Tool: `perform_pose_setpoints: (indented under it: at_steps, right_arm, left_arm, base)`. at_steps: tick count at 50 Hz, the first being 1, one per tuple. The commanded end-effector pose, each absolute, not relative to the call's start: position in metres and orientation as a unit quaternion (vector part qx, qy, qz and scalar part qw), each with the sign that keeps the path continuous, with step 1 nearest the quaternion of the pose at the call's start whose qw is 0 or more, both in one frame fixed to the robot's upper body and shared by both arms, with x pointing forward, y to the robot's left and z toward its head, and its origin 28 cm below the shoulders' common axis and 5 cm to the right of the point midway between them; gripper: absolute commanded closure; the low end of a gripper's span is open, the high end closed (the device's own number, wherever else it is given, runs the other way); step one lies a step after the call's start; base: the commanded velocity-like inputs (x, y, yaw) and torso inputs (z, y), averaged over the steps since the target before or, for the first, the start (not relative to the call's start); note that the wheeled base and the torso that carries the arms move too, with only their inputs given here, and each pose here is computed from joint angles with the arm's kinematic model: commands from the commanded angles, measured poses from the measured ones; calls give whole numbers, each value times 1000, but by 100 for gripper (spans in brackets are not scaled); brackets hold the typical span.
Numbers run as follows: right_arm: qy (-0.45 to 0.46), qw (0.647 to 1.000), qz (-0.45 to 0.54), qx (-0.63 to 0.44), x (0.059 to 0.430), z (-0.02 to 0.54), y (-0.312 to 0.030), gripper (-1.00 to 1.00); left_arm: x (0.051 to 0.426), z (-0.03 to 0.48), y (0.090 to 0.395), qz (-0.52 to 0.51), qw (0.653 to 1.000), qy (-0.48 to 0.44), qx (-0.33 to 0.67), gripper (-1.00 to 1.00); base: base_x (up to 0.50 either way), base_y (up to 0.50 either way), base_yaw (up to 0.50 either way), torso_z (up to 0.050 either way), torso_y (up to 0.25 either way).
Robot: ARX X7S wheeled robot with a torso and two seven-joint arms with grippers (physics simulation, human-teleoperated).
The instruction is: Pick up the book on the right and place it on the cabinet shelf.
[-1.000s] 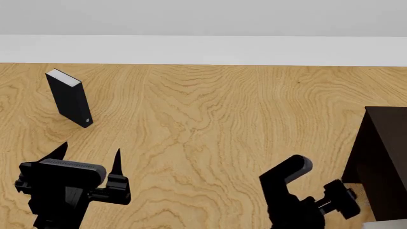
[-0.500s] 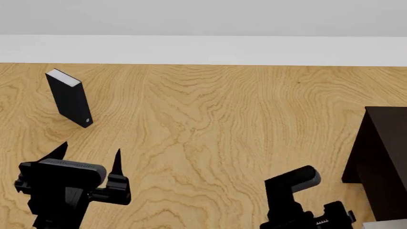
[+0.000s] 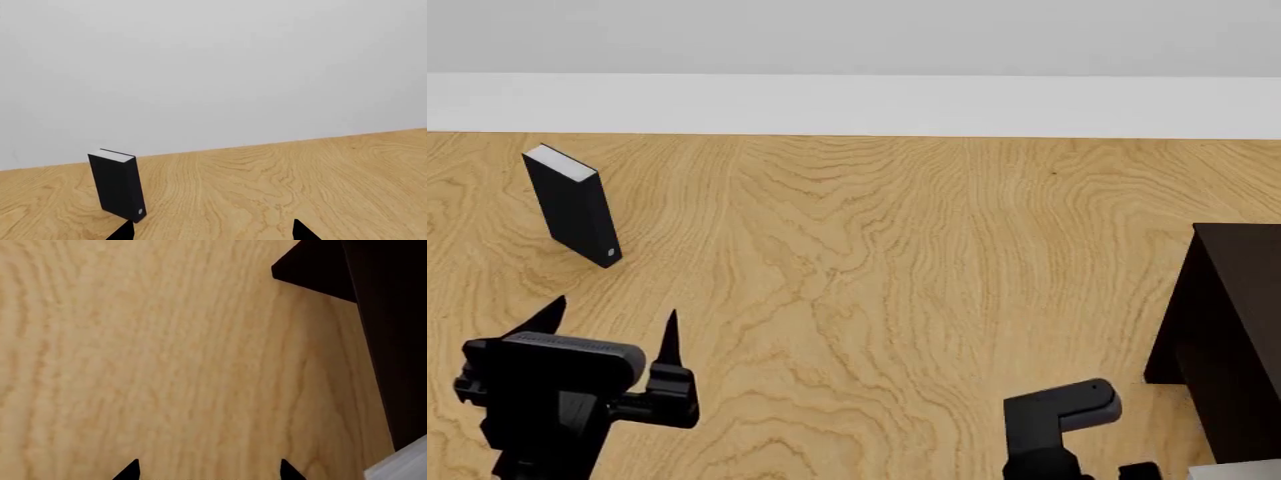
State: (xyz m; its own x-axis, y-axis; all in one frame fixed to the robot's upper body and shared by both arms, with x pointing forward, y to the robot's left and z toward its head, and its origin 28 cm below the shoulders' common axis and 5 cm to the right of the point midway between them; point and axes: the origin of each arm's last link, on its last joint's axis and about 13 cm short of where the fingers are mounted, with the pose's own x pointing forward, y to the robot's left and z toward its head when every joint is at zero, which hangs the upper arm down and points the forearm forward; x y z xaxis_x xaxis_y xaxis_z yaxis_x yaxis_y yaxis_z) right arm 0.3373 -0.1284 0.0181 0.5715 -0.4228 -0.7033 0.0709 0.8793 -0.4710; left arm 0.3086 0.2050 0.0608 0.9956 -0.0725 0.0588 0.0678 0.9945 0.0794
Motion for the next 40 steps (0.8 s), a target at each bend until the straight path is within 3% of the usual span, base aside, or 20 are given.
perform_pose_setpoints:
  at_steps: [1,40]
  right_arm:
    - [444,862,-159,-187,337,19,-135,-100]
    - [489,843,-163,-154,321,33,-164,-100]
  left_arm:
    - [308,62,206,-34,998,-33,37,-100]
    - [307,63,205,-36,998,-33,35,-100]
  base:
    - [0,0,0,0,0]
    - [0,0,0,0,0]
